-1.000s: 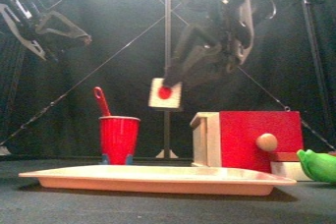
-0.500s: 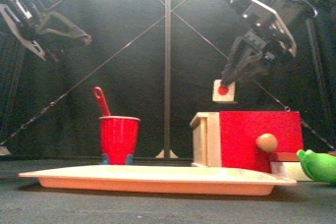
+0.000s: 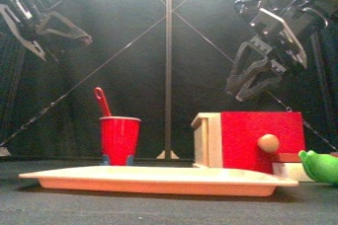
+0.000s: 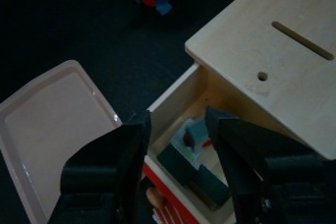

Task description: Put sushi piece in drawer

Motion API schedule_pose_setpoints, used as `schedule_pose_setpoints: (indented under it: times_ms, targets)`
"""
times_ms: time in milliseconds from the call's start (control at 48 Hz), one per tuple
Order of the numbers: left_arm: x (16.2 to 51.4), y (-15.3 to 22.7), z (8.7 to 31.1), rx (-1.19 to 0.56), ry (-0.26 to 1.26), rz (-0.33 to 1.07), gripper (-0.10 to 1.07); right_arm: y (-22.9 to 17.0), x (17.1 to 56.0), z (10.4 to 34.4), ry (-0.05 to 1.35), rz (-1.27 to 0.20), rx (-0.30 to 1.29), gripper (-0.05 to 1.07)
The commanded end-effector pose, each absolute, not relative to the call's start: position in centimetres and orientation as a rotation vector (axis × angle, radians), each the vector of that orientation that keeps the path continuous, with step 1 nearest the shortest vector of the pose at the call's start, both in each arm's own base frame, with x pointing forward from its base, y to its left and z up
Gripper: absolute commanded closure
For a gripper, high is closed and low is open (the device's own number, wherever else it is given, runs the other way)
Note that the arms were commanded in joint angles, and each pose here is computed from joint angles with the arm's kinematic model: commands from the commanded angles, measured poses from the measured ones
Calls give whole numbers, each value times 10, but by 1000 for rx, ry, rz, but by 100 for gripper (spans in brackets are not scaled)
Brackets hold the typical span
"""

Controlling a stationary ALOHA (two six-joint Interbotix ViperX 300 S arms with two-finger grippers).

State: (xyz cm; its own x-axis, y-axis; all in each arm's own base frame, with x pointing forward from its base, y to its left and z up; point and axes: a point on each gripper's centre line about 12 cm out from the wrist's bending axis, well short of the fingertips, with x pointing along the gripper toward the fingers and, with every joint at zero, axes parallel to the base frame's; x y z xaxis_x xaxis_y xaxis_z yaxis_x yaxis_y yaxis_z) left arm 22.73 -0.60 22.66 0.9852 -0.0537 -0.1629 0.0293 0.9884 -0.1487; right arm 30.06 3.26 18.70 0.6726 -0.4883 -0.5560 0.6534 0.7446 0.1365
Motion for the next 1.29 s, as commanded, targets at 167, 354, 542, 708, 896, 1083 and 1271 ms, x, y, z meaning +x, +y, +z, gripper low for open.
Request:
schedule_pose_setpoints:
  times_ms: [167,354,542,708,896,1083,1271]
  targets:
    - [230,-5,231,-147,152,-40,79,34,301,195,500,-647,356,19]
    - [230,-6,231,-145,152,-42,79,34,301,194,505,-648,357,19]
    - [230,-6,231,-145,152,-42,79,34,300,193,514,-654,363,19]
    - [230,-6,231,-145,152,-42,79,34,299,191,521,-658,366,19]
    - [230,-6,231,-145,152,-42,79,34,299,191,521,-658,366,19]
    - [229,-5,231,-144,154,-41,79,34,299,191,521,-658,364,19]
    - [229,-5,231,-145,153,-41,79,35,302,195,509,-648,361,19]
